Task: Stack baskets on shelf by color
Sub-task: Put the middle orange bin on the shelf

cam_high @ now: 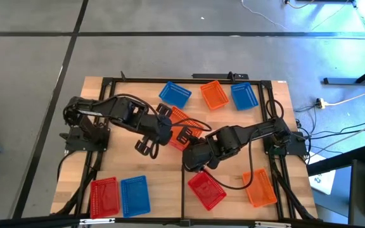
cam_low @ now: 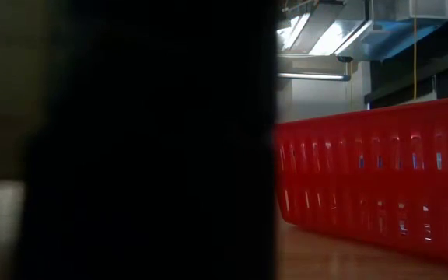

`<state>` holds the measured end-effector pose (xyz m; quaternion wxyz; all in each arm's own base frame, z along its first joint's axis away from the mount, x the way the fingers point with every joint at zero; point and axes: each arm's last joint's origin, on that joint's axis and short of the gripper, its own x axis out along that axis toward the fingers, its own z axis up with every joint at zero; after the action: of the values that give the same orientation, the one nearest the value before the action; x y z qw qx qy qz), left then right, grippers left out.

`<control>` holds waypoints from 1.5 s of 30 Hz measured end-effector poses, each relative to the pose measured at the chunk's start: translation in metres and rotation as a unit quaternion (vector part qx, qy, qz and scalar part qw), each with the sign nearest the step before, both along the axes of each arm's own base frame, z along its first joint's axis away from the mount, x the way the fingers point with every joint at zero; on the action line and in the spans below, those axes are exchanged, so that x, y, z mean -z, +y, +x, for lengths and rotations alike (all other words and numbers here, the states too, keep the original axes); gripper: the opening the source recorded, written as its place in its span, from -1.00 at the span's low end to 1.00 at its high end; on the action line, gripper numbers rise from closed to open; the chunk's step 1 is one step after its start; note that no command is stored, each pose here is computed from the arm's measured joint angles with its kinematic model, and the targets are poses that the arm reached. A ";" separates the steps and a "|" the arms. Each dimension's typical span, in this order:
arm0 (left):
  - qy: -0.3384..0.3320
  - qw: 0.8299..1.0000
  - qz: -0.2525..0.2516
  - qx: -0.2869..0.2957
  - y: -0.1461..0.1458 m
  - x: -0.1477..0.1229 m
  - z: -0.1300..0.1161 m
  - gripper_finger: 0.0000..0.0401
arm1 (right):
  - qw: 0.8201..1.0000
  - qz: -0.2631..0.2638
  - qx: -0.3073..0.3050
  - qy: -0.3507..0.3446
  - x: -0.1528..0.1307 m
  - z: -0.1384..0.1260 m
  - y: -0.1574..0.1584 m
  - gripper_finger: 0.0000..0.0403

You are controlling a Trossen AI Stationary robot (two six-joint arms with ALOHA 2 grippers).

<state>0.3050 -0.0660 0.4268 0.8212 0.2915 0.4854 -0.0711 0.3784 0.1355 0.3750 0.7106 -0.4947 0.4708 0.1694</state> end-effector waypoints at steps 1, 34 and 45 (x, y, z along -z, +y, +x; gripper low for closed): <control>0.001 1.000 0.001 0.001 0.000 0.000 0.000 -0.96 | 1.000 0.002 0.001 -0.004 0.000 0.001 0.000 -0.94; 0.028 1.000 0.005 -0.001 0.003 0.002 -0.005 -1.00 | 0.997 -0.030 -0.036 -0.059 -0.011 -0.019 0.044 -0.39; 0.037 0.999 0.018 -0.015 0.006 0.002 -0.008 -1.00 | 0.996 -0.006 -0.017 -0.091 -0.016 -0.039 0.072 -0.39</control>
<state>0.2966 -0.0596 0.4250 0.7983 0.2965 0.5207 -0.0606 0.3397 0.2072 0.3915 0.7441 -0.5205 0.3969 0.1333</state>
